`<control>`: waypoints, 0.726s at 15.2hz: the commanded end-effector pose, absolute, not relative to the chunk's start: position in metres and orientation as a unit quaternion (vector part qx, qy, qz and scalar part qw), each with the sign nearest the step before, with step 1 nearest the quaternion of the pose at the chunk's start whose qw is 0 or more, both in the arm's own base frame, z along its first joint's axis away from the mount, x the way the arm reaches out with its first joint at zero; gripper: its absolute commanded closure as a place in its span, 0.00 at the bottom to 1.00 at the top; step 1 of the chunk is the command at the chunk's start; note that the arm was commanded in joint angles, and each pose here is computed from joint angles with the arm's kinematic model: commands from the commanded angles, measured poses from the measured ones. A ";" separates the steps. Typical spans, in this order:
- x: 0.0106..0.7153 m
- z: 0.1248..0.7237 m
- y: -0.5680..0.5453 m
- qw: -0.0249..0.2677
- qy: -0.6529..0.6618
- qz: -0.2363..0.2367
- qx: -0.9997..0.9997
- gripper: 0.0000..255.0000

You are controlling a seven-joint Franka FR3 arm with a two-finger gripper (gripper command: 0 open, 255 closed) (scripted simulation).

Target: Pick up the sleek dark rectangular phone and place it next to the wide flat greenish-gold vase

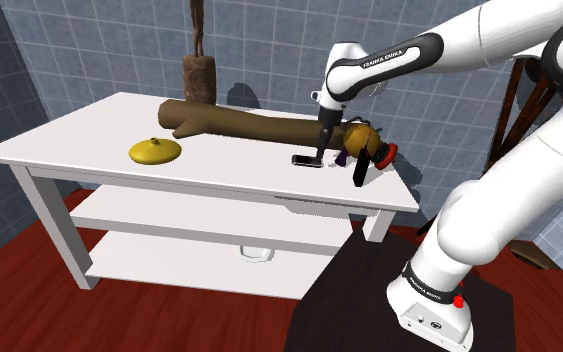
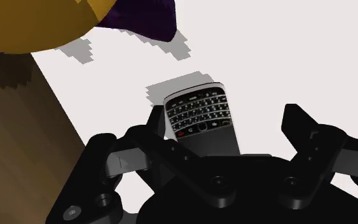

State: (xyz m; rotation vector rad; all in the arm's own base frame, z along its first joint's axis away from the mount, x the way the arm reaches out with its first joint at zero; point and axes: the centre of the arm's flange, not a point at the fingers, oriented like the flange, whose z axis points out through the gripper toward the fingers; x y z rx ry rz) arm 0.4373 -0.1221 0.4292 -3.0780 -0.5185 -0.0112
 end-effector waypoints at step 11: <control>0.454 0.380 -0.133 0.007 -0.181 -0.004 -0.983 0.00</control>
